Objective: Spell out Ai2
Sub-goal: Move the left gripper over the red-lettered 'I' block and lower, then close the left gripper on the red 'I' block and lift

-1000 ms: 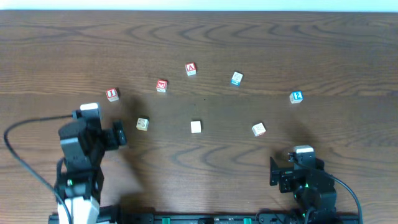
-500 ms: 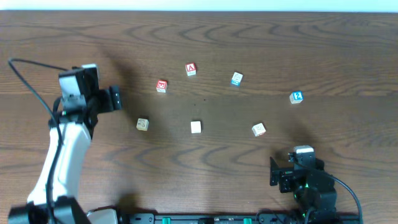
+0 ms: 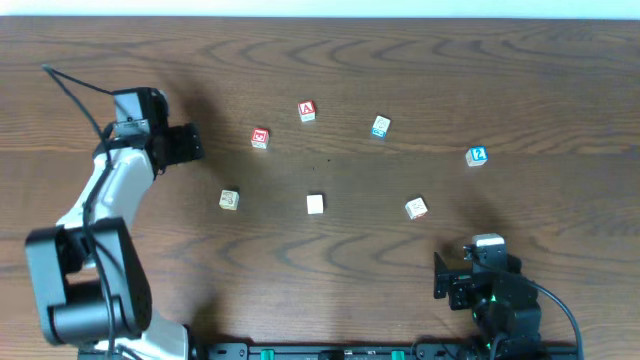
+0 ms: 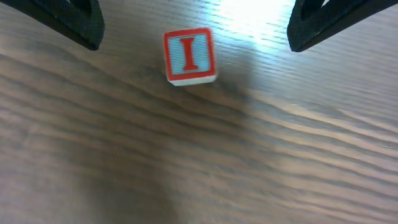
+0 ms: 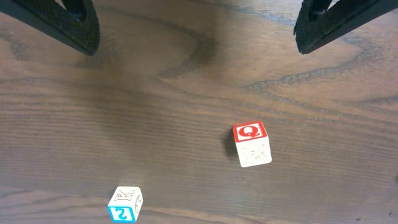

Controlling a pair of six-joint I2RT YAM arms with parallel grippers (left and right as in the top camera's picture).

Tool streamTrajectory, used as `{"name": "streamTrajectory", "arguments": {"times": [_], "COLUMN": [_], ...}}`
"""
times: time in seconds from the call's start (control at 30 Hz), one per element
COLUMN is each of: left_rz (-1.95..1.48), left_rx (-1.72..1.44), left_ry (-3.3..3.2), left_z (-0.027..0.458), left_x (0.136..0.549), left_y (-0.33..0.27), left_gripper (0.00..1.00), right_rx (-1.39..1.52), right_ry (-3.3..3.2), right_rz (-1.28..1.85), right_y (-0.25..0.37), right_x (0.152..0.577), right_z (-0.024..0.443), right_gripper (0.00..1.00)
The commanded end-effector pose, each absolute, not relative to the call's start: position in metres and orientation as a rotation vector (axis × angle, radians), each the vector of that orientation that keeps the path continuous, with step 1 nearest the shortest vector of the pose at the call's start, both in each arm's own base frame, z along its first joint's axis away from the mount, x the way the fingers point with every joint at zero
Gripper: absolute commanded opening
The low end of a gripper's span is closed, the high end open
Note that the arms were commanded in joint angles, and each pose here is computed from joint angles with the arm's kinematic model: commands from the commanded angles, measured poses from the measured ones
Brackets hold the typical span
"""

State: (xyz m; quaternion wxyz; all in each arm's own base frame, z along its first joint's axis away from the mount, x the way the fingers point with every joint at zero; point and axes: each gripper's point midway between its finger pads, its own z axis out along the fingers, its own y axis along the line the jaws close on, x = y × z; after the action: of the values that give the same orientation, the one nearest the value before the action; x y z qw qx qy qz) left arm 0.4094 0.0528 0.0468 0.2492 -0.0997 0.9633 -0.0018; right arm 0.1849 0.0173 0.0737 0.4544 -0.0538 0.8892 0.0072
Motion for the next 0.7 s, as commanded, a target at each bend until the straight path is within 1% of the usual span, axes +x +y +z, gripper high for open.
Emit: {"name": "streamTrajectory", "arguments": {"times": [0.0,0.23,0.4,0.67], "left_rz": [-0.018,-0.034,0.001,-0.009], "left_rx": [-0.271,-0.371,-0.438,-0.436], "left_ry": [2.639,2.697,2.662,2.583], "left_z": [0.039,0.011,0.012,0.021], "left_x": [0.419,0.413,0.417,0.434], "left_y": [0.044,0.044,0.057,0.061], "left_gripper": [0.95,0.95,0.95,0.95], "right_rx": [-0.112,-0.112,-0.112,-0.112], "right_ry": [2.202,2.202,2.202,2.202], "right_rz": [0.026,0.026,0.026,0.026], "right_y": [0.017,0.017,0.017,0.017], "right_x": [0.184,0.184,0.184,0.184], "right_z": [0.070,0.070,0.070,0.070], "right_gripper": [0.99,0.99,0.99,0.99]}}
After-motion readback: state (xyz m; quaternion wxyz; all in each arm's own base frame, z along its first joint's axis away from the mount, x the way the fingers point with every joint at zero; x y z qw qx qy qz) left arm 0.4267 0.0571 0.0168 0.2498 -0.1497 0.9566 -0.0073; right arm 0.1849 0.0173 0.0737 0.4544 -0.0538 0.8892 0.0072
